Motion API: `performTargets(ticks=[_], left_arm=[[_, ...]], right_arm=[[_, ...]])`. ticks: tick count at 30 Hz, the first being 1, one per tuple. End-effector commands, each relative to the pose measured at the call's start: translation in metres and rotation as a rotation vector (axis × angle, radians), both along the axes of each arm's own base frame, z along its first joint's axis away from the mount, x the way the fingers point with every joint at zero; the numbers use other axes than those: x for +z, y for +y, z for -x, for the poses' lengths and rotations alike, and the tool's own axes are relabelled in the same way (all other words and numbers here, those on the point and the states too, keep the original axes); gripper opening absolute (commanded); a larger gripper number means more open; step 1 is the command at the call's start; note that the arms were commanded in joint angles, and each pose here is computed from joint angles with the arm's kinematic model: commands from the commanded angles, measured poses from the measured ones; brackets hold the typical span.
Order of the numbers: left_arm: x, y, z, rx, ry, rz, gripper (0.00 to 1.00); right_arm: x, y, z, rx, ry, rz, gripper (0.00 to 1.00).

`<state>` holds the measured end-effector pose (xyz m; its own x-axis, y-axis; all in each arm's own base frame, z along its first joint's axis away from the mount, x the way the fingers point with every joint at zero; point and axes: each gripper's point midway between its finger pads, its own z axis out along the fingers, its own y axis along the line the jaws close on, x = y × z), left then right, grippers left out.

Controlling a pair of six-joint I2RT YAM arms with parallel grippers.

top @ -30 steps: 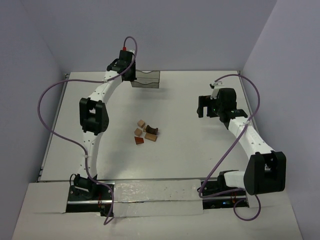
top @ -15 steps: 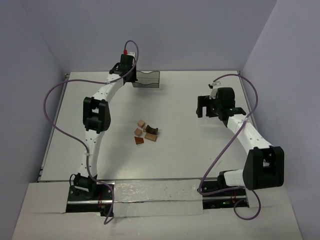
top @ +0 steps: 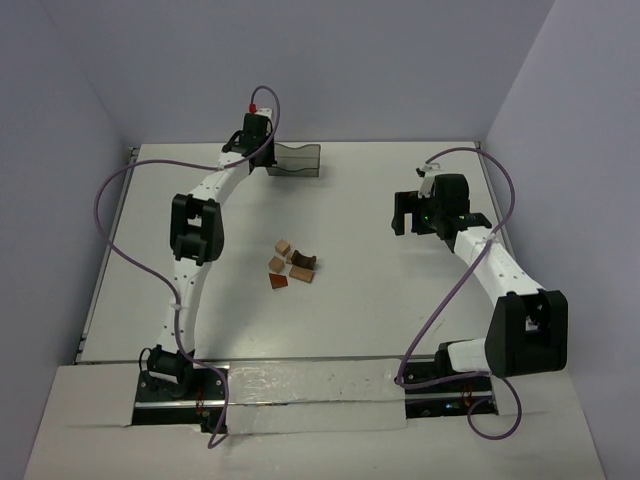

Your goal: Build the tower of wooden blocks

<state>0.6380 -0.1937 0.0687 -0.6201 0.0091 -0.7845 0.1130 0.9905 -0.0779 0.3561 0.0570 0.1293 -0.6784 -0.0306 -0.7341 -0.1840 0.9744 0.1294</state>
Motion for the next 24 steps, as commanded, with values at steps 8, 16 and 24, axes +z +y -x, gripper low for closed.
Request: performTargets(ticks=[8, 16, 24], left_arm=[[0.024, -0.002, -0.025, 0.041, -0.113, 0.053, 0.08], [0.013, 0.002, -0.027, 0.055, -0.103, 0.051, 0.21], [0.017, 0.004, -0.028, 0.063, -0.105, 0.060, 0.38]], right_arm=[[0.016, 0.000, -0.013, -0.001, -0.035, -0.011, 1.00], [0.014, 0.000, -0.014, -0.003, -0.026, -0.012, 1.00], [0.015, 0.000, -0.014, -0.002, -0.028, -0.014, 1.00]])
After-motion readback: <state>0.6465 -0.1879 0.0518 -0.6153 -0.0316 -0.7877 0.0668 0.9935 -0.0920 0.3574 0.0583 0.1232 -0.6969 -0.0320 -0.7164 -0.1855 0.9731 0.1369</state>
